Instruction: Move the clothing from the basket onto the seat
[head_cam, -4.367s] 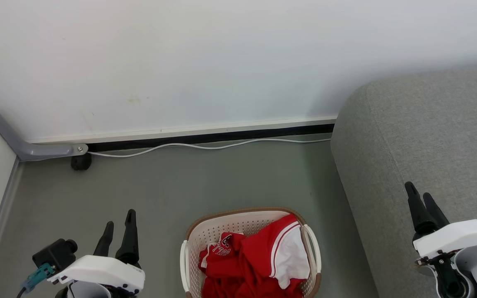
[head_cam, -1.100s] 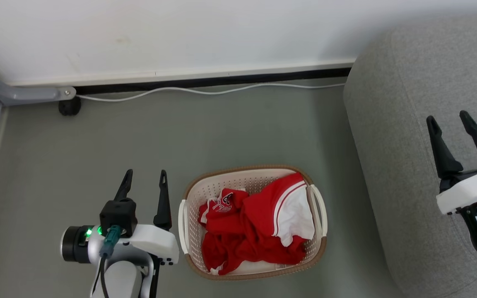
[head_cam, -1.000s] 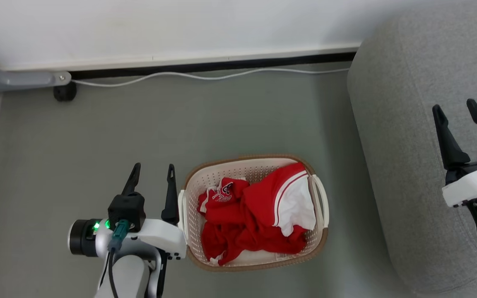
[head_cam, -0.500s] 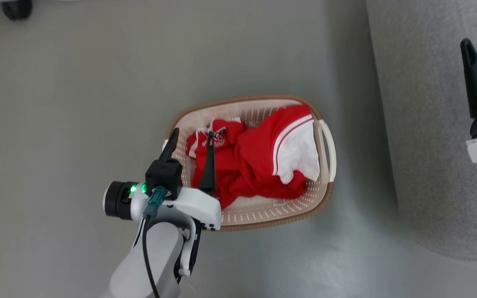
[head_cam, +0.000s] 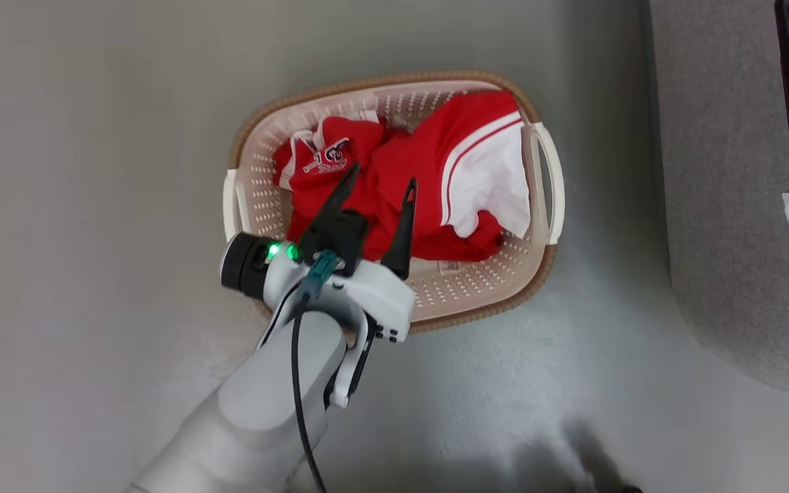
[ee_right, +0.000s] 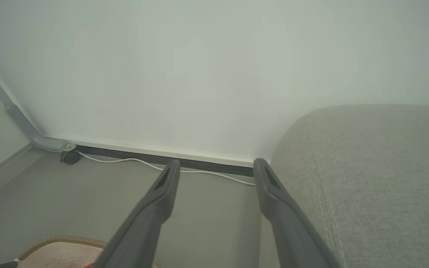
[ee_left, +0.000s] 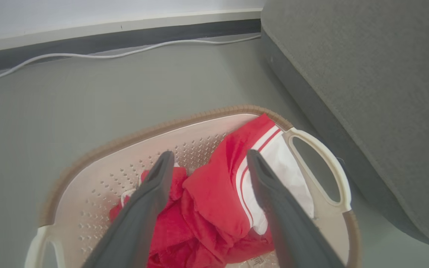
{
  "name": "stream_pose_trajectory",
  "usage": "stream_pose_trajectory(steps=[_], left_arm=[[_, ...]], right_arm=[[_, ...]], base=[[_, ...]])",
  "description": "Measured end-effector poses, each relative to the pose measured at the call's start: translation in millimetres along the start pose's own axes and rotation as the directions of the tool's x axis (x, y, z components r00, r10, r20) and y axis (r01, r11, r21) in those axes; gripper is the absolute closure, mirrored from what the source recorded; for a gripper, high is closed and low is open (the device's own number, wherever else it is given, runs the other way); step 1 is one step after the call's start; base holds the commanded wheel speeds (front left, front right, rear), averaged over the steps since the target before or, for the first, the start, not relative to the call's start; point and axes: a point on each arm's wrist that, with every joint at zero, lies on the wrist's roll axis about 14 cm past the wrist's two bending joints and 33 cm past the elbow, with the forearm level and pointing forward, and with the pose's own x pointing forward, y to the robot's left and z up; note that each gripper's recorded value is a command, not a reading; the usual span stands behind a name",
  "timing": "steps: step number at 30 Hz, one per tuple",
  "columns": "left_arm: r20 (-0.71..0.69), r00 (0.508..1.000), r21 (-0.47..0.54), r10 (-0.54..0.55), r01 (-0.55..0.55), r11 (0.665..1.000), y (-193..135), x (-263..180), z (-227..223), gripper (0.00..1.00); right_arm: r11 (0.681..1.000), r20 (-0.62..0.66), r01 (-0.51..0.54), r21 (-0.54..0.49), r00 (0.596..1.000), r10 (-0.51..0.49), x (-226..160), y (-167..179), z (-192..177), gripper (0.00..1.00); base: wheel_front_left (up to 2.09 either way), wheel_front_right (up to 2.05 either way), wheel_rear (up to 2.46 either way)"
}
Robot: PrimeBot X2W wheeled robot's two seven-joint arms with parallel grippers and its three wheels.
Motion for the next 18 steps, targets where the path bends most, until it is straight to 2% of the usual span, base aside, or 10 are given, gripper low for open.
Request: stream_pose_trajectory(steps=[9,18], left_arm=[[-0.135,0.988,0.02,-0.072,0.076,0.997,-11,35,-39,0.0],[-0.261,0.964,0.002,-0.045,0.047,0.999,-2,54,-77,0.0]], right_arm=[[1.0,-0.017,-0.019,-0.012,1.0,0.019,5,-2,-13,0.0],[0.999,-0.031,-0.028,-0.03,0.999,0.027,4,-5,-18,0.0]], base=[[0.0,0.0,0.0],[0.0,0.0,0.0]])
